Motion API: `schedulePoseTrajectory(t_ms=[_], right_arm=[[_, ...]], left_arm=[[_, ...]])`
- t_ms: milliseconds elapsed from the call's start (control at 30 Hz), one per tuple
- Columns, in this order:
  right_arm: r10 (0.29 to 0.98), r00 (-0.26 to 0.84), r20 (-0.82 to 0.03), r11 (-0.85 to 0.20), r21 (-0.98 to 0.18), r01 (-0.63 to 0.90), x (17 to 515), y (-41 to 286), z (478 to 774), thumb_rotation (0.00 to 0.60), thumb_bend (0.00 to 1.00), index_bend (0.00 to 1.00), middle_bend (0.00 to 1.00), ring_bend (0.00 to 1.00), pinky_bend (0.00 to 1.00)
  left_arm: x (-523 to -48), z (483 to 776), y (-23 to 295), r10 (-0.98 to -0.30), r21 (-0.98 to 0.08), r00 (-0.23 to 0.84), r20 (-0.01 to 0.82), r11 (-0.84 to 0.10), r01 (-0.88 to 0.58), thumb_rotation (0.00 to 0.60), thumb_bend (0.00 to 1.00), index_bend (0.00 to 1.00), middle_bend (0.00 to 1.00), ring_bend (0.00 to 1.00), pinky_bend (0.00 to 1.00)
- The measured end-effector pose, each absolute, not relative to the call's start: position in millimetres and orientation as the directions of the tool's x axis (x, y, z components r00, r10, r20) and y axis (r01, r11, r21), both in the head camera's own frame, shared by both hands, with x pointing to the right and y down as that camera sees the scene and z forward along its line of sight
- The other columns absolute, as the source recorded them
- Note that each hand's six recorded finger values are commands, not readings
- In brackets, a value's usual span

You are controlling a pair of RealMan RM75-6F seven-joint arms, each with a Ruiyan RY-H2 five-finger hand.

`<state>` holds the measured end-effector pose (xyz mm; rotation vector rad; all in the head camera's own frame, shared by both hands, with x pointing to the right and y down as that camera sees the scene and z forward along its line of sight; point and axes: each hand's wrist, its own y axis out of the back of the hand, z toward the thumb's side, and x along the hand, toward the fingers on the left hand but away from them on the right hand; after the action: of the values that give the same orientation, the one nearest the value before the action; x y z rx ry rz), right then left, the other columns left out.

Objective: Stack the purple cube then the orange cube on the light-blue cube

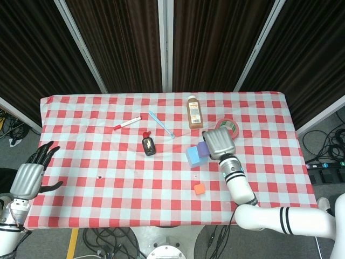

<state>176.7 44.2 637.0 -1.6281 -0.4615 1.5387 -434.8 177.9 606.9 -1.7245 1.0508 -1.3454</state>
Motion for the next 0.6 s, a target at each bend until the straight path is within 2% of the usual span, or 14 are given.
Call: schedulePoseTrajectory(t_ms=[600], right_arm=[[0.716,0.177,-0.675,-0.612,-0.729,-0.307,164.3,50.1,657.9,0.6,0.13,0.58,1.0,1.0,0.99]], left_arm=[[-447.2,606.3,183.2,-0.904,-0.885,0.127,0.409,-0.427,-0.188,0.6,0.16,0.15,0.12,0.07,0.21]])
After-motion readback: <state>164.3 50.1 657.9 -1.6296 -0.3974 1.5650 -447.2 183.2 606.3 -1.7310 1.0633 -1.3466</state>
